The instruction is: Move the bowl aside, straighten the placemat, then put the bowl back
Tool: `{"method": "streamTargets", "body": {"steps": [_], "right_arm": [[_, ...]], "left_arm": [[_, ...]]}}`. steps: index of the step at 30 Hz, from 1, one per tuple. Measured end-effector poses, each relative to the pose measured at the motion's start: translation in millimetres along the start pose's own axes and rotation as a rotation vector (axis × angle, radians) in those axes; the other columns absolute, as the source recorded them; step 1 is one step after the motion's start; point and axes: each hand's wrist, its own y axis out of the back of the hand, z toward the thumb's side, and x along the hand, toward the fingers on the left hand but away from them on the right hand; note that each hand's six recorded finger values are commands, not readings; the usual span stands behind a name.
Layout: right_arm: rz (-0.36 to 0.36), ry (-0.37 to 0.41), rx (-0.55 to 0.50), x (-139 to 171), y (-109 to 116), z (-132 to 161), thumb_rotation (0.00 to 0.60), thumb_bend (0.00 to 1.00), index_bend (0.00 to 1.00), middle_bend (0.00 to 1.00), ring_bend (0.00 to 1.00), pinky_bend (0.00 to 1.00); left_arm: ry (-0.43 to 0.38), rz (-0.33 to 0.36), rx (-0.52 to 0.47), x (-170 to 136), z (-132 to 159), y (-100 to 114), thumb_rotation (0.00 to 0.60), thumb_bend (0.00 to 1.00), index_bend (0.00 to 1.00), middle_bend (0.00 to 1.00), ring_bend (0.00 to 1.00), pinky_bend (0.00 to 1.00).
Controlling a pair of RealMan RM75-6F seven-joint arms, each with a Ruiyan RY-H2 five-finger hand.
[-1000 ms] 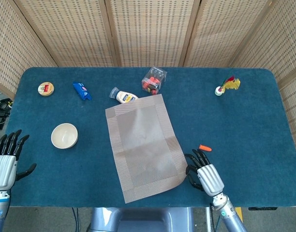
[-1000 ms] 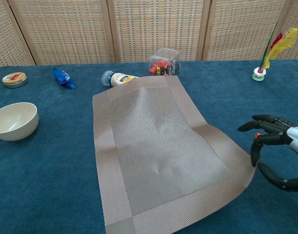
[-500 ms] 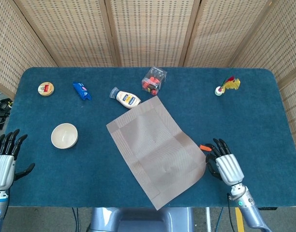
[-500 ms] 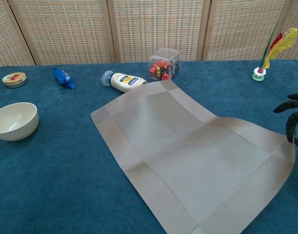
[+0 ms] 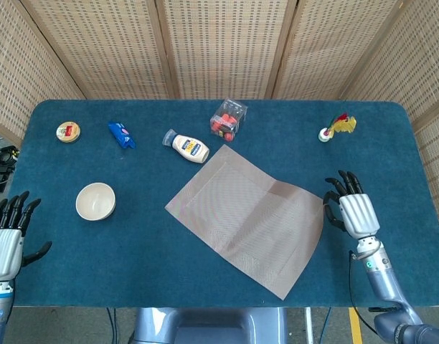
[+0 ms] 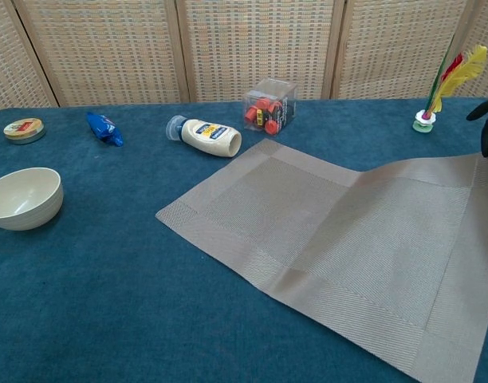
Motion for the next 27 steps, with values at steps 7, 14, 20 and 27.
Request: {"method": "streamTargets", "body": {"steps": [7,14,20,27], "right_arm": [[0.022,-0.007,0.028,-26,-2,2,0.6,0.68,0.73,0.3,0.07,0.08],[0.006,-0.025,0.085,-42,0,-2,0.6,0.67,0.72,0.3,0.07,0.08],[-0.027,-0.034,0.092,-43,8,-6,0.6,0.57,0.66,0.24,0.05,0.02],[-0.062,-0.035,0.127,-37,18,-10,0.6,0.42,0.18,0.0,0.0,0.0]], "left_arm": [[0.004,-0.005,0.004,1,-1,-2,0.6,0.18,0.13,0.0,0.0,0.0],[0.011,-0.008,0.005,2,-3,-3,0.6,0.18,0.13,0.0,0.0,0.0],[0.01,-0.012,0.008,3,-3,-5,0.6,0.18,0.13,0.0,0.0,0.0],[0.004,-0.014,0.009,2,-1,-5,0.6,0.18,0.12,0.0,0.0,0.0]]}}
